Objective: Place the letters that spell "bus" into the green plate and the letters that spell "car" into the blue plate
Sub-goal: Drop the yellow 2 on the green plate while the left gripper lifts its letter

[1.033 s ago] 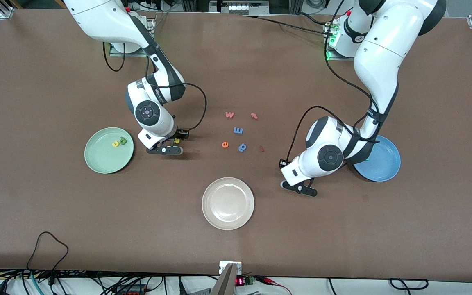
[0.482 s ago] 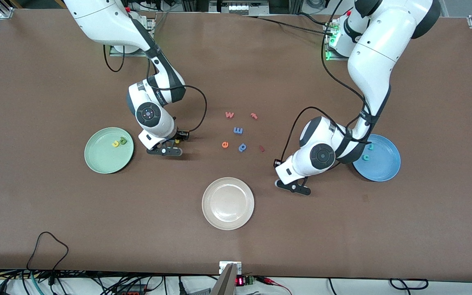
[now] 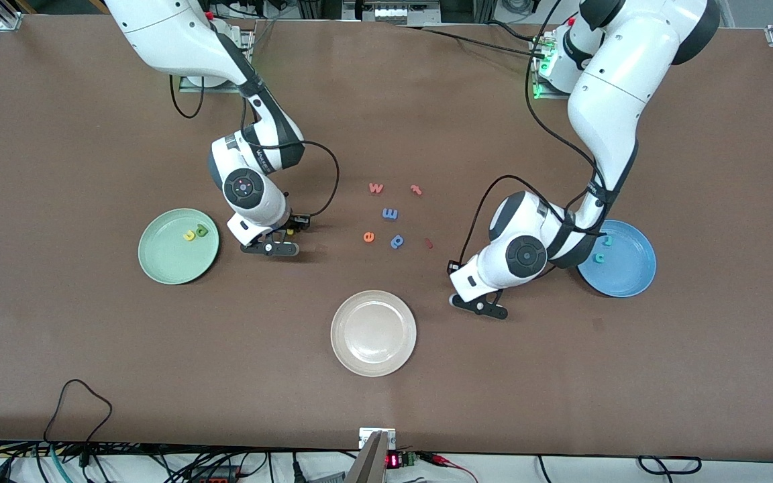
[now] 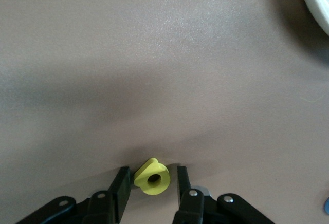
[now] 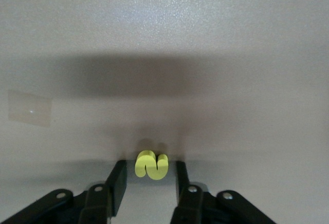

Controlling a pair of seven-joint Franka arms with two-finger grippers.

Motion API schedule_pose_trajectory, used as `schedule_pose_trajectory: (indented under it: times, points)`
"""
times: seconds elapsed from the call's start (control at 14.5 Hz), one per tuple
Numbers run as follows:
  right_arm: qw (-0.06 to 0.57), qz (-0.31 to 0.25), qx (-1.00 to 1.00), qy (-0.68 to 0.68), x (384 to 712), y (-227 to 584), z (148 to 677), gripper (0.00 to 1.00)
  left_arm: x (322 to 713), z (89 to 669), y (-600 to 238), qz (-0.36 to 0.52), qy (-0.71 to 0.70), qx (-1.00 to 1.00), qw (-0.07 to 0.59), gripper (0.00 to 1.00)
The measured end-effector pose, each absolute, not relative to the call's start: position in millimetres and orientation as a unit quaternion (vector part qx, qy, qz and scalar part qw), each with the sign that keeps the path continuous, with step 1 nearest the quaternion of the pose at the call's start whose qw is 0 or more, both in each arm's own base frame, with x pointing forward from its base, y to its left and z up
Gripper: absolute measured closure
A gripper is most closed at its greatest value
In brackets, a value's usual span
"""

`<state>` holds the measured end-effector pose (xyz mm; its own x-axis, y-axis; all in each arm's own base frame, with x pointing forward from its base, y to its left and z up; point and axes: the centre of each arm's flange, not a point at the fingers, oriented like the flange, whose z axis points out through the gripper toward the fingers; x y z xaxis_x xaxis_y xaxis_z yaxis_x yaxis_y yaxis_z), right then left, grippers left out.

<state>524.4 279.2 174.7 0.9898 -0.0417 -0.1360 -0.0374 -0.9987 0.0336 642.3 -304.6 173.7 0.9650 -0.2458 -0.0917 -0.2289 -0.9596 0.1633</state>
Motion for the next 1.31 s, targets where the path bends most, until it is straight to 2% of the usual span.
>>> schedule_pose_trajectory:
  times: [0.07,0.14,0.41,0.55,0.89,1.17,1.31]
  points:
    - [0.015,-0.067,0.997,-0.020,524.8,280.0,175.5,0.70,641.3,173.6,-306.7,-0.054,-0.125,0.988,0.070,0.55]
    - [0.014,-0.067,0.997,-0.020,524.8,280.1,175.7,0.73,640.1,173.6,-309.3,-0.051,-0.127,0.989,0.062,0.55]
    - [0.014,-0.064,0.998,-0.021,528.2,276.2,177.8,0.73,636.0,173.1,-317.7,-0.044,-0.132,0.990,0.039,0.56]
    - [0.013,-0.062,0.998,-0.019,544.5,251.6,196.3,0.73,636.0,172.9,-317.5,-0.044,-0.131,0.990,0.037,0.57]
    - [0.002,-0.101,0.995,-0.004,580.6,97.2,267.9,0.73,636.9,173.9,-317.2,-0.042,-0.134,0.990,0.032,0.67]
    - [-0.009,-0.118,0.993,0.001,580.6,27.6,239.3,0.73,634.9,174.0,-321.5,-0.036,-0.150,0.988,0.018,0.68]
    - [-0.010,-0.117,0.993,0.002,581.9,22.4,225.2,0.58,639.0,174.8,-315.7,-0.032,-0.146,0.989,0.015,0.68]
